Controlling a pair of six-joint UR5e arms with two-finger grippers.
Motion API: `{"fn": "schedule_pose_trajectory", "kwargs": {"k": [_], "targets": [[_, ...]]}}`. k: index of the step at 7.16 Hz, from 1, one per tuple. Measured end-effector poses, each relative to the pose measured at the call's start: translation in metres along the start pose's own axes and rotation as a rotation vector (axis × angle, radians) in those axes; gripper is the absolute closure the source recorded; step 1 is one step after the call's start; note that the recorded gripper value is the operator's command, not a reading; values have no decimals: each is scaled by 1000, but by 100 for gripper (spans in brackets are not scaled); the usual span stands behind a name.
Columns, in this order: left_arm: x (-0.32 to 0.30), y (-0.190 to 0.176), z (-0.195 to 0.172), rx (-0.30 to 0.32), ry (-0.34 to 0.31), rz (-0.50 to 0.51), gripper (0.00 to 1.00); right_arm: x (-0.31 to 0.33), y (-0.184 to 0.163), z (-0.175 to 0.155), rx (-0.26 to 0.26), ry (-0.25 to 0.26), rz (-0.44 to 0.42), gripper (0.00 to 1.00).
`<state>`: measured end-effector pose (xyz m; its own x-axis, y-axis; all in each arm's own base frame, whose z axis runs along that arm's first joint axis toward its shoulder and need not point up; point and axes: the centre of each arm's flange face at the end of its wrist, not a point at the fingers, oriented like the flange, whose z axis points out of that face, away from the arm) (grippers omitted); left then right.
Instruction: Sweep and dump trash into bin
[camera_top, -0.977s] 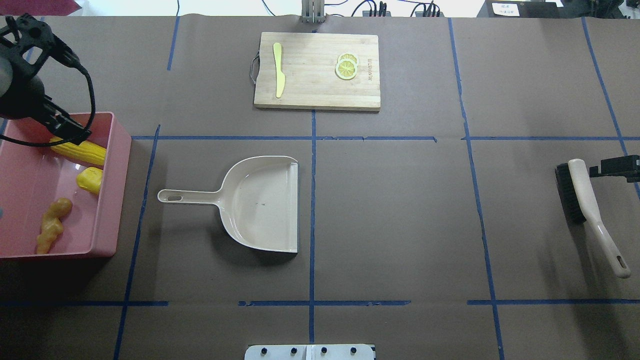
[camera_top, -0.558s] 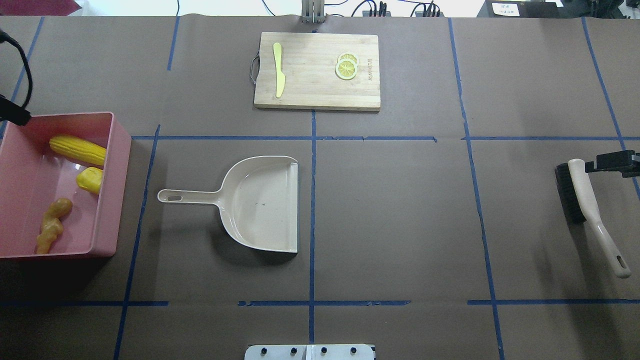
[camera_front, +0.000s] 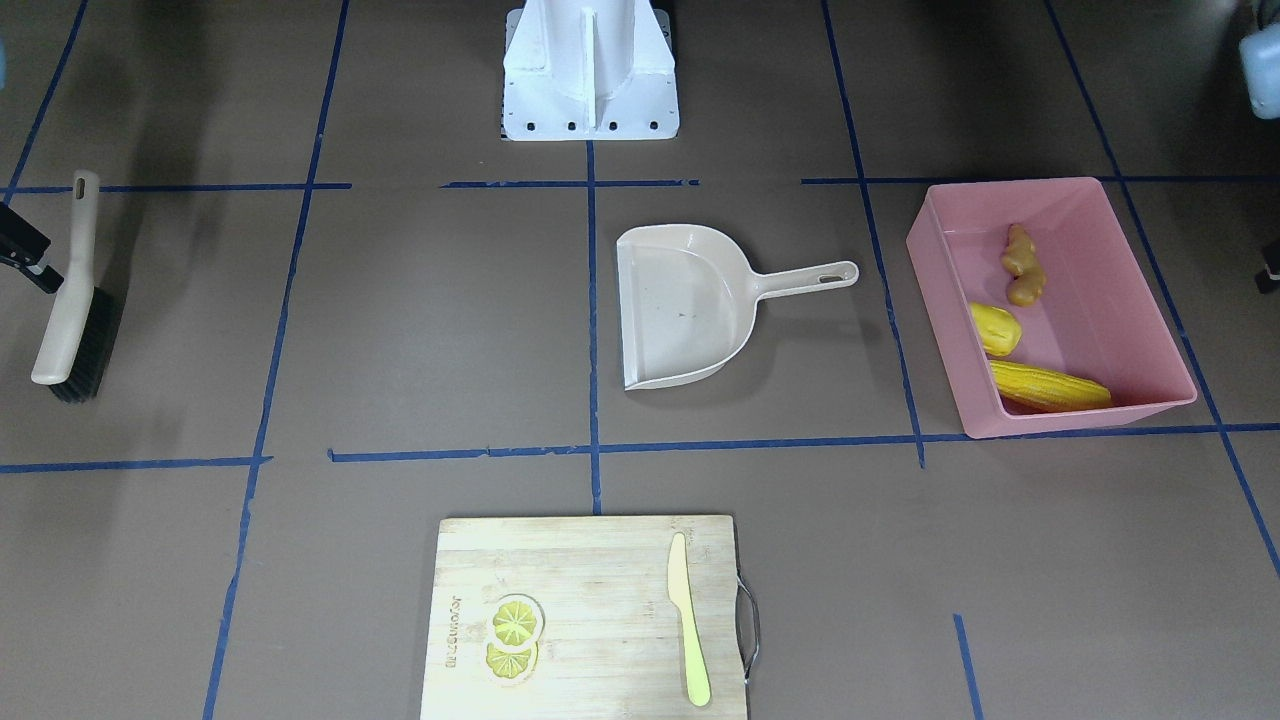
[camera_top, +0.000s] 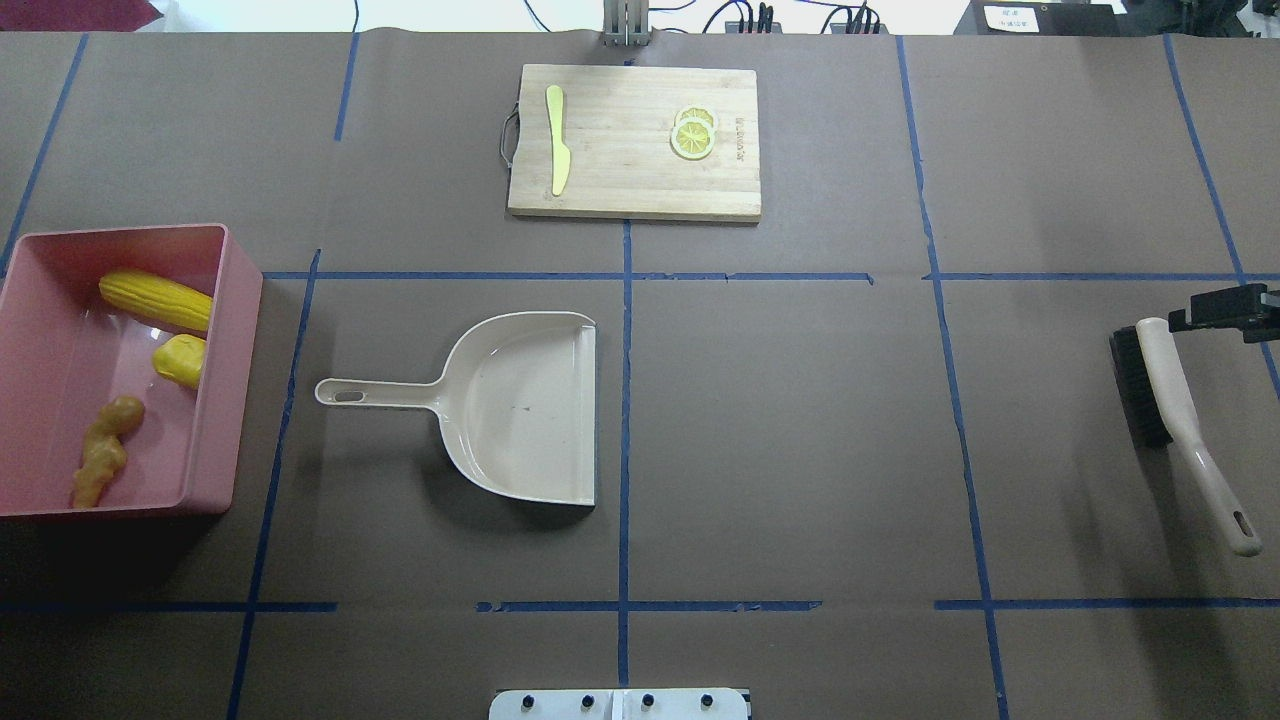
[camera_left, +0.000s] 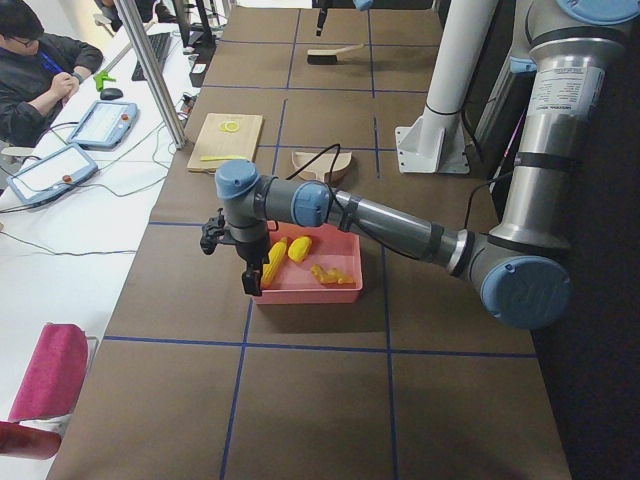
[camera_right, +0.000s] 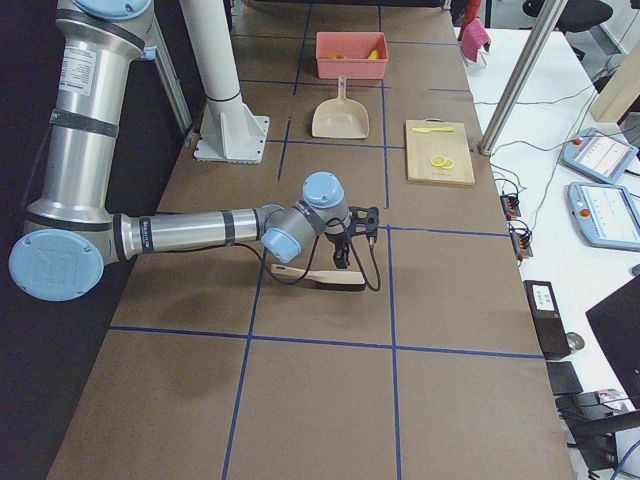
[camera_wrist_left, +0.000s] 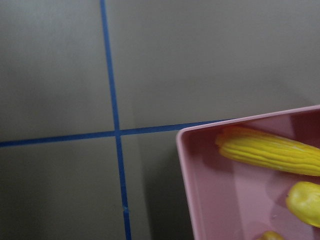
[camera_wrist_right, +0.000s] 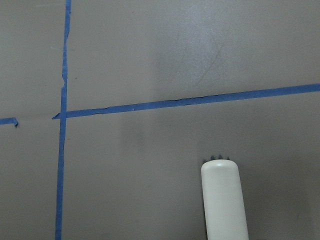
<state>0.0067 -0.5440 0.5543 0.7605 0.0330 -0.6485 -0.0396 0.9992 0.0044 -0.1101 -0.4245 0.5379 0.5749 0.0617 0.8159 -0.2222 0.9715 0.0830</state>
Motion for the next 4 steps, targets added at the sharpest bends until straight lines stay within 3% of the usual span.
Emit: {"fn": "schedule_pose_trajectory", "kwargs": {"k": [4], "targets": [[-44,13,26,-17,22,-46,0,22,-37,-27,-85,24,-63,0]]}}
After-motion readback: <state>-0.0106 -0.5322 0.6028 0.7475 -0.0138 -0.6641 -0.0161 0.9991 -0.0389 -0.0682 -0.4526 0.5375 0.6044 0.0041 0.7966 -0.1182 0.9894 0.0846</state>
